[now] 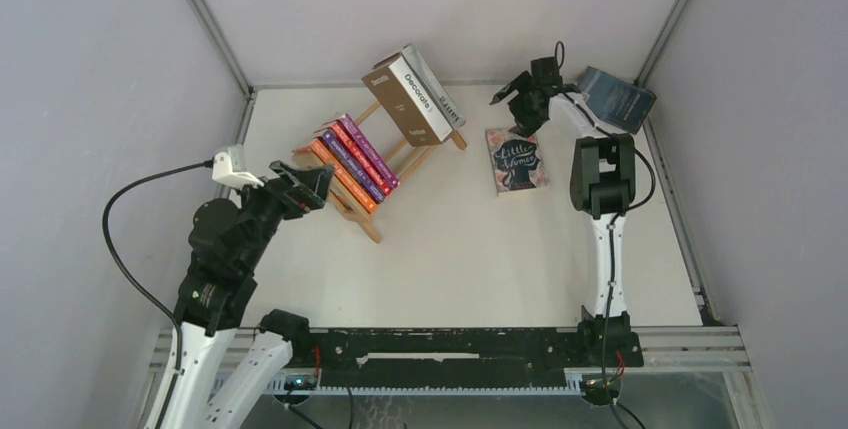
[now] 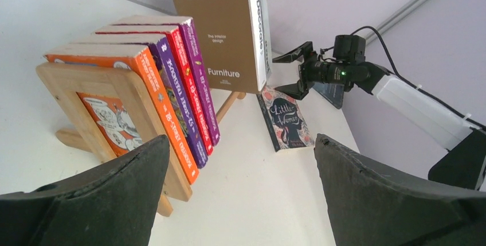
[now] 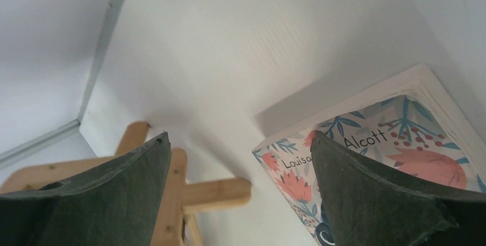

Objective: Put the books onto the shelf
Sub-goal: Move the book to the center of the board.

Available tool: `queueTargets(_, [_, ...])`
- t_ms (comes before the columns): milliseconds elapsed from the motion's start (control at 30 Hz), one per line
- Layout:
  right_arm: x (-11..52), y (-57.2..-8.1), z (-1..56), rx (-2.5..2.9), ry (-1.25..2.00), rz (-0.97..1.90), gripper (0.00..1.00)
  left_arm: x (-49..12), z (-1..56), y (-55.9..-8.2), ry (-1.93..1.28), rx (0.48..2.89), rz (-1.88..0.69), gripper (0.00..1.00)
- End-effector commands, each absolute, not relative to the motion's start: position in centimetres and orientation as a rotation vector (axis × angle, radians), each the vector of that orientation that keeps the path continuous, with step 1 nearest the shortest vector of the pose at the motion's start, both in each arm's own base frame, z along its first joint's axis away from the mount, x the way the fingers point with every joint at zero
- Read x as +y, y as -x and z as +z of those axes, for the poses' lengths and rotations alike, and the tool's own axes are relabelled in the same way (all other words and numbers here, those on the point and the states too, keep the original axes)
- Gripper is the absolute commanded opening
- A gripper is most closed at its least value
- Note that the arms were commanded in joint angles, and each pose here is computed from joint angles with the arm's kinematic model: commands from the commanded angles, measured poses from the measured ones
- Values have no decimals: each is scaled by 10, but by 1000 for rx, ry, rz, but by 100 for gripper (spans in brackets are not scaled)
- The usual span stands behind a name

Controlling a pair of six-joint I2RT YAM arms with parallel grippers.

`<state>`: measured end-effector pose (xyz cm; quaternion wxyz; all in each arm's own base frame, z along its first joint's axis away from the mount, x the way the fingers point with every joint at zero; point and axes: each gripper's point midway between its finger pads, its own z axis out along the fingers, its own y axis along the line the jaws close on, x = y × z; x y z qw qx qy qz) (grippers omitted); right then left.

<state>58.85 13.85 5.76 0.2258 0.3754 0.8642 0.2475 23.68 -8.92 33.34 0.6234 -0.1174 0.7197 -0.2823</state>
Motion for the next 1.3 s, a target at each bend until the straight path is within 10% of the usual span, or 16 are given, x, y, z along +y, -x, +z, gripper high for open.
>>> queueTargets(0, [142, -506, 8, 2640, -1074, 497, 99, -97, 322, -224, 258, 1694, -710, 100])
queueTargets(500, [168, -398, 21, 2645, -950, 483, 99, -111, 310, -175, 187, 1740, -862, 100])
queueTargets(967, [133, -488, 208, 2172, -681, 291, 100, -121, 322, -170, 101, 1746, -902, 100])
queueTargets(1267, [31, -535, 214, 2039, -894, 127, 99, -147, 330, -200, 19, 1778, -936, 100])
